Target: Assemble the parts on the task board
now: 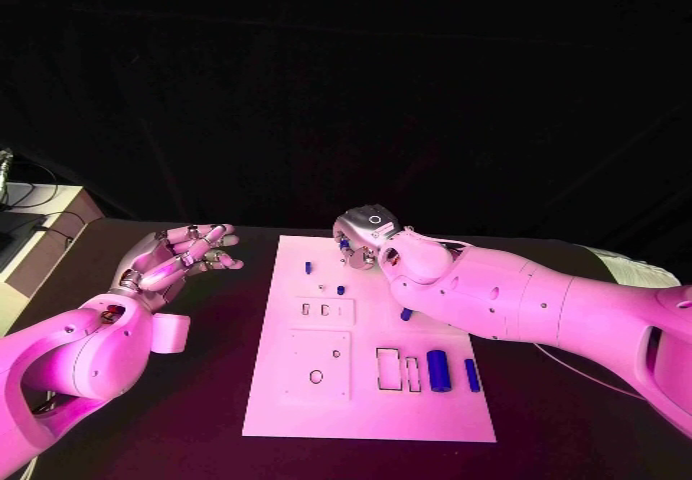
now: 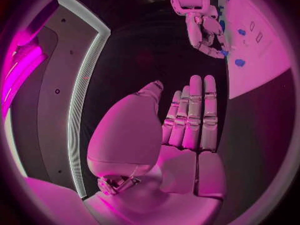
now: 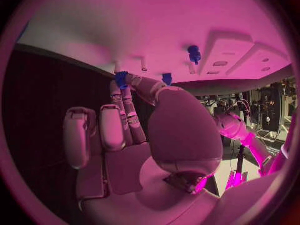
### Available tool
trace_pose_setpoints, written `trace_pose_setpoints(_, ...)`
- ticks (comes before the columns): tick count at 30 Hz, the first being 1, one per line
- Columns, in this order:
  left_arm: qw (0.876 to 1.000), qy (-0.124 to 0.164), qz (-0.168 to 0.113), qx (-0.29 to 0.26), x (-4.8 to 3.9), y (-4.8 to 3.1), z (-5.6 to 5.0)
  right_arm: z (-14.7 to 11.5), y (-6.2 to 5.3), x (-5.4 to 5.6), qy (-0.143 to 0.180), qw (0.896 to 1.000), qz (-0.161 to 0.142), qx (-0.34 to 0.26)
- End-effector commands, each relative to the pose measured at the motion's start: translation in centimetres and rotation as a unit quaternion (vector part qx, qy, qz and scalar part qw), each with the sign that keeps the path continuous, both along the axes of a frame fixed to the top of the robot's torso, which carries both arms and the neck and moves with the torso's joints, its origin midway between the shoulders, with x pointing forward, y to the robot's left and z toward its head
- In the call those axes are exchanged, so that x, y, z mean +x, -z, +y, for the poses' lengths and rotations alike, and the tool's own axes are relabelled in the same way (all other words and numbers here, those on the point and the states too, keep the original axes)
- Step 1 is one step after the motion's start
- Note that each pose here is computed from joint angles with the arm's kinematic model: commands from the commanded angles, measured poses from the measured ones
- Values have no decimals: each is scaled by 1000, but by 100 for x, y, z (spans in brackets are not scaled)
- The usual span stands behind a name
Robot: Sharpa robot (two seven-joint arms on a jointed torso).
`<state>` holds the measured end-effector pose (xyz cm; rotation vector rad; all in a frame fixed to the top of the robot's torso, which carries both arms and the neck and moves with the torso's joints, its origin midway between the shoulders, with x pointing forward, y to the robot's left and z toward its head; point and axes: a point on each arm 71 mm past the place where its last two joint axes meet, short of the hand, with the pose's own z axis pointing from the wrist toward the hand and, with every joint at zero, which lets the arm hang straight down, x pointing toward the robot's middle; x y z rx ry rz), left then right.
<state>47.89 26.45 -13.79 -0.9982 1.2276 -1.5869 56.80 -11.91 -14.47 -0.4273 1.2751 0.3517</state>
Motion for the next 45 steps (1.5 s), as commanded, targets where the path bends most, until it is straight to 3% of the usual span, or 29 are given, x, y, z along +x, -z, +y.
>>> trace_pose_setpoints(1, 1000, 8, -5, -2, -3, -12, -18, -15, 5, 2, 4, 1000, -6, -7)
trace_pose_setpoints(28, 1000, 4, -4, 0, 10, -3, 16, -74, 0, -46, 1, 1000, -5, -12)
trace_pose_setpoints(45, 1000, 4, -4, 0, 9, -3, 13, -50, 7, -11, 2, 1000, -4, -13)
